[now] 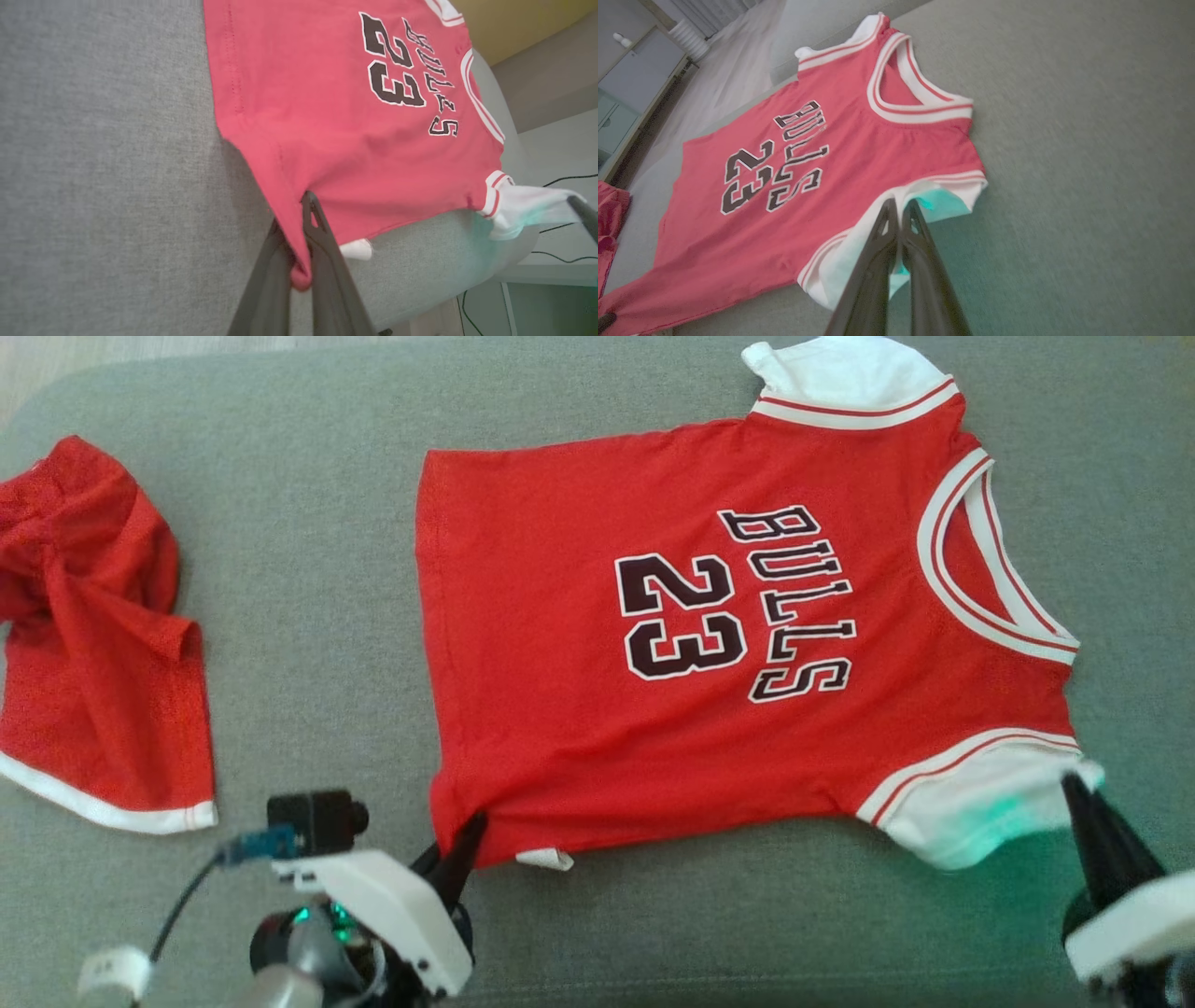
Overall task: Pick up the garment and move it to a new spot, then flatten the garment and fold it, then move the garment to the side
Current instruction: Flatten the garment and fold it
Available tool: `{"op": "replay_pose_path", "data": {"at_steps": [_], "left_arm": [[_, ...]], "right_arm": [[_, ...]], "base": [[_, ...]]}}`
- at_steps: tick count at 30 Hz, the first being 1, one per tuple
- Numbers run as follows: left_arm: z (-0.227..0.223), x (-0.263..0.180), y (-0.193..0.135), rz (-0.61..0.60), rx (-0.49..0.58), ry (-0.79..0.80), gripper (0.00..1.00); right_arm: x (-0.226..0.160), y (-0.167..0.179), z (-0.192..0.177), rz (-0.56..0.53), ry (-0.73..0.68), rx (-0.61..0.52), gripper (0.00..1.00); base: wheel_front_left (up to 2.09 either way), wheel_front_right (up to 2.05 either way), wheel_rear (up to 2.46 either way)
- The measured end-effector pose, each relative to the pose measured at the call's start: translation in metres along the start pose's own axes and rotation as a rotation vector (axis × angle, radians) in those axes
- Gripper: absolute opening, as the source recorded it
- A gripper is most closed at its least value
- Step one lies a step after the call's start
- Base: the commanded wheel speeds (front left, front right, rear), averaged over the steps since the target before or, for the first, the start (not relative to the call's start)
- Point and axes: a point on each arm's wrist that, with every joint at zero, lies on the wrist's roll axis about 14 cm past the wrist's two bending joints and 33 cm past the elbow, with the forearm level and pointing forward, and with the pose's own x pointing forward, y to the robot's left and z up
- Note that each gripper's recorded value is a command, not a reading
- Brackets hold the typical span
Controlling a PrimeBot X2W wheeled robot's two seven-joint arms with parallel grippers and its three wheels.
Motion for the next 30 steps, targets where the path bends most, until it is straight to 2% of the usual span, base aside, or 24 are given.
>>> {"op": "replay_pose_path", "data": {"at_steps": [7,13,20,25,30], "left_arm": [[-0.002,0.004,-0.005,0.024,-0.107,0.16,0.0],[0.017,0.015,-0.001,0.046,-0.174,0.21,0.0],[0.024,0.027,0.004,0.076,-0.285,0.279,0.0],[0.034,0.039,0.014,0.124,-0.313,0.322,0.0],[0.049,0.052,0.007,0.127,-0.35,0.337,0.0]], "right_arm": [[0.017,0.025,0.031,0.073,0.047,-0.066,0.0],[0.042,0.035,0.069,0.1,0.065,-0.145,0.0],[0.072,0.032,0.067,0.083,0.168,-0.179,0.0],[0.096,0.037,0.072,0.089,0.197,-0.215,0.0],[0.112,0.043,0.072,0.101,0.219,-0.234,0.0]], "base": [[0.0,0.0,0.0],[0.0,0.0,0.0],[0.0,0.0,0.0],[0.0,0.0,0.0],[0.0,0.0,0.0]]}}
